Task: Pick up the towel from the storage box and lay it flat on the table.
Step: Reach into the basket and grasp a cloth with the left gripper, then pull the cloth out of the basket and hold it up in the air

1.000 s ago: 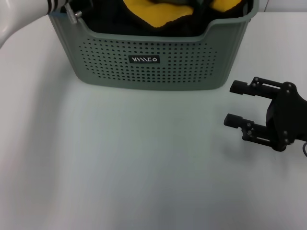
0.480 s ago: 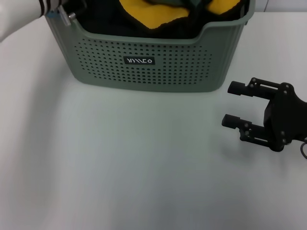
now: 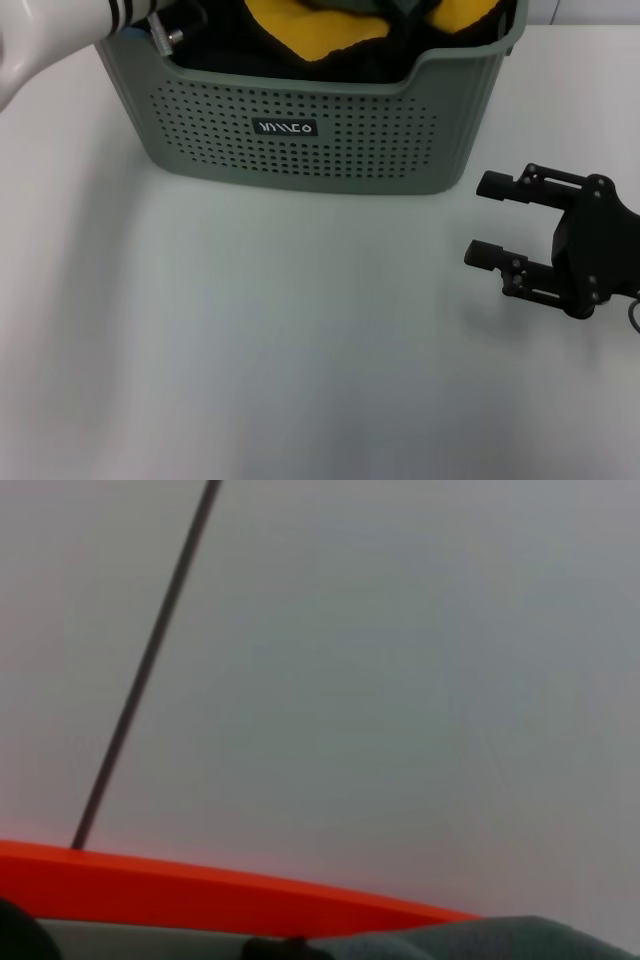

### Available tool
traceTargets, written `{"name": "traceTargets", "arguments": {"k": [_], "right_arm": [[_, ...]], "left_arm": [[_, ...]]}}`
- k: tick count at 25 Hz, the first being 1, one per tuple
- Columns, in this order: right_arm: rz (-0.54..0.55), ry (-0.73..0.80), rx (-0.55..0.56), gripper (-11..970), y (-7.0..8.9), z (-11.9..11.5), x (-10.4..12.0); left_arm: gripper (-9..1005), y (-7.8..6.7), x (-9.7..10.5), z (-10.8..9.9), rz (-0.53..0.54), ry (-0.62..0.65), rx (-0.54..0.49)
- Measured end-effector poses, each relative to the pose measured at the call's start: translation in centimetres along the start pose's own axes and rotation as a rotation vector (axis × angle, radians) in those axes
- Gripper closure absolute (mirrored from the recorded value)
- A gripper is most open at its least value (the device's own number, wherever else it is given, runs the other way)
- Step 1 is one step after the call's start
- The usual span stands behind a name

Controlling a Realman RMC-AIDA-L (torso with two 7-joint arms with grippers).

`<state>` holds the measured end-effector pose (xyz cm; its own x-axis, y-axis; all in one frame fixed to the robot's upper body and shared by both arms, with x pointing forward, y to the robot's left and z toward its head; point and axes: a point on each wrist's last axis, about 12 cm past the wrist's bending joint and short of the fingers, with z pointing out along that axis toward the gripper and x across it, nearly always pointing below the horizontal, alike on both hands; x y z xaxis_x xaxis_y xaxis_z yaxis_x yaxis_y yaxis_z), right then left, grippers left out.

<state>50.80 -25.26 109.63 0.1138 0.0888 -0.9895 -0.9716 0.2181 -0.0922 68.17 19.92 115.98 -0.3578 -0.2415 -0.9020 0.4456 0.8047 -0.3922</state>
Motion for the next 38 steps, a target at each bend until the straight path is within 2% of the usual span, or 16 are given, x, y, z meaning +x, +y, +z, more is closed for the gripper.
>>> {"name": "traceTargets", "arguments": {"k": [9, 13, 16, 20, 25, 28, 33, 36, 38], "right_arm": [[0.01, -0.001, 0.004, 339, 0.2, -0.1, 0.2], [0.008, 0.0, 0.001, 339, 0.3, -0.1, 0.2], [0.007, 0.001, 0.0, 340, 0.3, -0.1, 0.2], [0.007, 0.001, -0.003, 340, 0.3, 0.0, 0.2], [0.004, -0.004, -0.002, 340, 0.2, 0.0, 0.2], [0.0, -0.013, 0.002, 340, 0.1, 0.1, 0.0], [-0.009, -0.039, 0.02, 341, -0.2, 0.1, -0.3], [-0.015, -0.059, 0.019, 341, -0.2, 0.1, -0.6], [-0.018, -0.069, 0.013, 341, -0.2, 0.1, -0.7]], "left_arm": [[640, -0.3, -0.3, -0.3, -0.027, -0.039, 0.048], [764, -0.4, -0.2, -0.8, -0.038, -0.066, 0.083], [858, -1.0, -0.3, -1.2, -0.016, -0.079, 0.154], [984, -1.7, -0.9, -2.5, 0.006, -0.157, 0.27], [986, -2.5, -1.8, -5.0, -0.013, -0.288, 0.439], [986, -3.0, -2.5, -7.0, -0.007, -0.357, 0.578], [985, -4.1, -3.6, -11.5, 0.038, -0.48, 0.863], [984, -4.5, -4.2, -14.2, 0.082, -0.478, 1.021], [984, -4.5, -4.5, -15.3, 0.097, -0.451, 1.087]]}}
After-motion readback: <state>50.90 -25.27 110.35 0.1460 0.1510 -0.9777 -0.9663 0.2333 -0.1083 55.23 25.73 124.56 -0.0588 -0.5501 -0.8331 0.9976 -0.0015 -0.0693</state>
